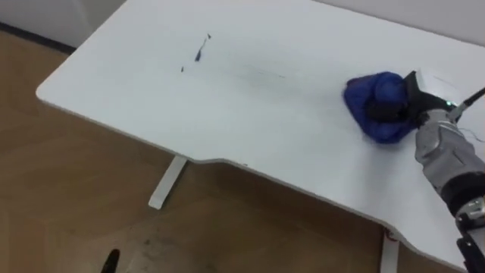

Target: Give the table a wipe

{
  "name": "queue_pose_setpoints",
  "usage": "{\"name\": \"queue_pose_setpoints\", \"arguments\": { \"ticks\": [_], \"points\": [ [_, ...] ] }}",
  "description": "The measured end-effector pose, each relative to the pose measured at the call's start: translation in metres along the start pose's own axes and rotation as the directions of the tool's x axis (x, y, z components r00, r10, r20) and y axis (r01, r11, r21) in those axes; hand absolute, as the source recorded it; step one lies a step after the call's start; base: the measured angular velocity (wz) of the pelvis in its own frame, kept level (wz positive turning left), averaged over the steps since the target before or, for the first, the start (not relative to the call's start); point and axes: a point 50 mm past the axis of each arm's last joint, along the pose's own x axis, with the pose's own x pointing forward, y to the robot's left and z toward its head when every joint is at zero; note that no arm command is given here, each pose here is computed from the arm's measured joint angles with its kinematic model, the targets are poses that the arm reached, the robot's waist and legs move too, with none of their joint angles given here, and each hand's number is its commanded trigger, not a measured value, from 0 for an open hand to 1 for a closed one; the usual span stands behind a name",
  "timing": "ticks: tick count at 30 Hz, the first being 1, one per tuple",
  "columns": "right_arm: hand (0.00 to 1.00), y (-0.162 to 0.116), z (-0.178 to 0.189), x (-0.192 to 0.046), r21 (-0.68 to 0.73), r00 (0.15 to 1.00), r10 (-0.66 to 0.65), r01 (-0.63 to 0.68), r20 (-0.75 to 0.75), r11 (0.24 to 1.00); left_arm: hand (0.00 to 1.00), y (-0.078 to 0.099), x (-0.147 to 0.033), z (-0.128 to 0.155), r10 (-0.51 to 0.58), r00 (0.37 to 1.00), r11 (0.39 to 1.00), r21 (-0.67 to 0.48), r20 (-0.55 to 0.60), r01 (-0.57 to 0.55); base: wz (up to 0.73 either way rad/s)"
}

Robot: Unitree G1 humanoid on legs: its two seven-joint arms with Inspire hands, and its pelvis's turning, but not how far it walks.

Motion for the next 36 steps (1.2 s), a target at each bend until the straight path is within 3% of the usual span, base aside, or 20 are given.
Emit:
{"name": "queue_pose_setpoints", "arguments": {
  "ticks": [6,12,15,20,25,30,33,36],
  "points": [
    [1.00,0.003,-0.017,-0.002,0.015,0.999,0.016,-0.016,-0.038,1.000,0.00,0.002,-0.007,-0.029,-0.016,0.997,1.000,-0.007,-0.079,0.015,0.21],
    [1.00,0.019,-0.086,-0.028,0.053,0.978,0.037,-0.027,-0.206,0.998,0.00,0.013,-0.005,-0.019,0.014,0.999,1.000,0.013,-0.036,-0.013,0.20],
    [1.00,0.019,-0.096,-0.032,0.056,0.971,0.039,-0.026,-0.236,0.998,0.00,0.016,-0.005,-0.011,0.021,1.000,1.000,0.006,0.000,-0.021,-0.06],
    [1.00,0.020,-0.094,-0.032,0.017,0.967,0.054,-0.051,-0.249,0.999,0.00,0.007,-0.002,0.005,0.000,0.999,1.000,0.005,0.049,0.000,-0.21],
    [1.00,0.016,-0.042,-0.012,-0.020,0.988,0.070,-0.073,-0.139,0.997,0.00,0.003,-0.003,-0.003,-0.019,1.000,1.000,0.006,0.018,0.019,-0.23],
    [1.00,-0.002,-0.019,-0.002,-0.021,0.997,0.033,-0.034,-0.063,0.999,0.00,0.003,-0.005,-0.011,-0.026,1.000,1.000,0.002,-0.015,0.026,0.04],
    [1.00,0.007,-0.032,-0.006,0.016,0.993,0.058,-0.056,-0.108,0.998,0.00,0.006,-0.008,-0.023,-0.022,0.999,1.000,0.010,-0.046,0.022,0.25],
    [1.00,0.018,-0.063,-0.018,0.152,0.980,0.070,-0.042,-0.189,0.988,0.00,0.010,-0.011,-0.034,-0.008,0.997,1.000,0.004,-0.073,0.008,0.31]
  ]
}}
